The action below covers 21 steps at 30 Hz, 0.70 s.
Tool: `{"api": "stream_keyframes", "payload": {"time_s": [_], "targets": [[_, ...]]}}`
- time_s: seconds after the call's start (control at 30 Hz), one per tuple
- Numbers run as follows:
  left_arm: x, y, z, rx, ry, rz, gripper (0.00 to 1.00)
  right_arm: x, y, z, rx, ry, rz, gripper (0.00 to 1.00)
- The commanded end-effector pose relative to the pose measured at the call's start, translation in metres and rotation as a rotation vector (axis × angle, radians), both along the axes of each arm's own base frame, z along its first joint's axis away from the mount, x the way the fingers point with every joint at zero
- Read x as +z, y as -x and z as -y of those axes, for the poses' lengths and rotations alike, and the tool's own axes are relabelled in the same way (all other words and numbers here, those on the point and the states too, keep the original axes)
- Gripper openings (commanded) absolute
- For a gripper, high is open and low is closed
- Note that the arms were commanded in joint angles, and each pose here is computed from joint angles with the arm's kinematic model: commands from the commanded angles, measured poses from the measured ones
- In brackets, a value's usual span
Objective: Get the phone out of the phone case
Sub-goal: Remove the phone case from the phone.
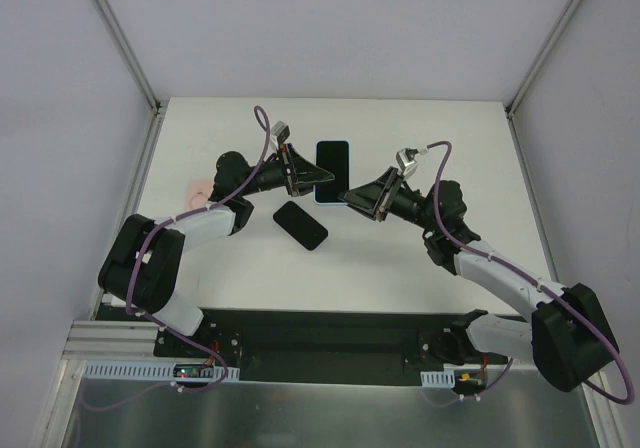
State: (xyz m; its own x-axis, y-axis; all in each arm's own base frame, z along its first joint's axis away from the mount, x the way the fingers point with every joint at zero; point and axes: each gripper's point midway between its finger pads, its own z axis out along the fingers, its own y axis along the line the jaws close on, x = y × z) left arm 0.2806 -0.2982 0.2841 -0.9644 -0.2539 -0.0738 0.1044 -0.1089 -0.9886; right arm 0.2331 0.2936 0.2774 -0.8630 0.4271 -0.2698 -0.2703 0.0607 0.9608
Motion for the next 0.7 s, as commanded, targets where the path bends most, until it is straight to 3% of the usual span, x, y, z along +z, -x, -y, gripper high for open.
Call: {"api": "stream_keyframes", "payload": {"time_s": [0.0, 0.27, 0.67], "targets": [[0.0178, -0.0029, -0.0060, 0.035, 0.046, 0.095, 0.00, 0.0487, 0.0167, -0.0019, 0.037, -0.077, 0.172, 0.29], [0.0139, -0.0034, -0.0073, 0.038, 0.050, 0.078, 0.00, 0.0493, 0.0191, -0.0019, 0.031, -0.068, 0.174, 0.32], [0.0086, -0.0036, -0.0098, 0.047, 0.057, 0.062, 0.00, 0.0444, 0.0235, 0.0017, 0.013, -0.048, 0.173, 0.14]]}}
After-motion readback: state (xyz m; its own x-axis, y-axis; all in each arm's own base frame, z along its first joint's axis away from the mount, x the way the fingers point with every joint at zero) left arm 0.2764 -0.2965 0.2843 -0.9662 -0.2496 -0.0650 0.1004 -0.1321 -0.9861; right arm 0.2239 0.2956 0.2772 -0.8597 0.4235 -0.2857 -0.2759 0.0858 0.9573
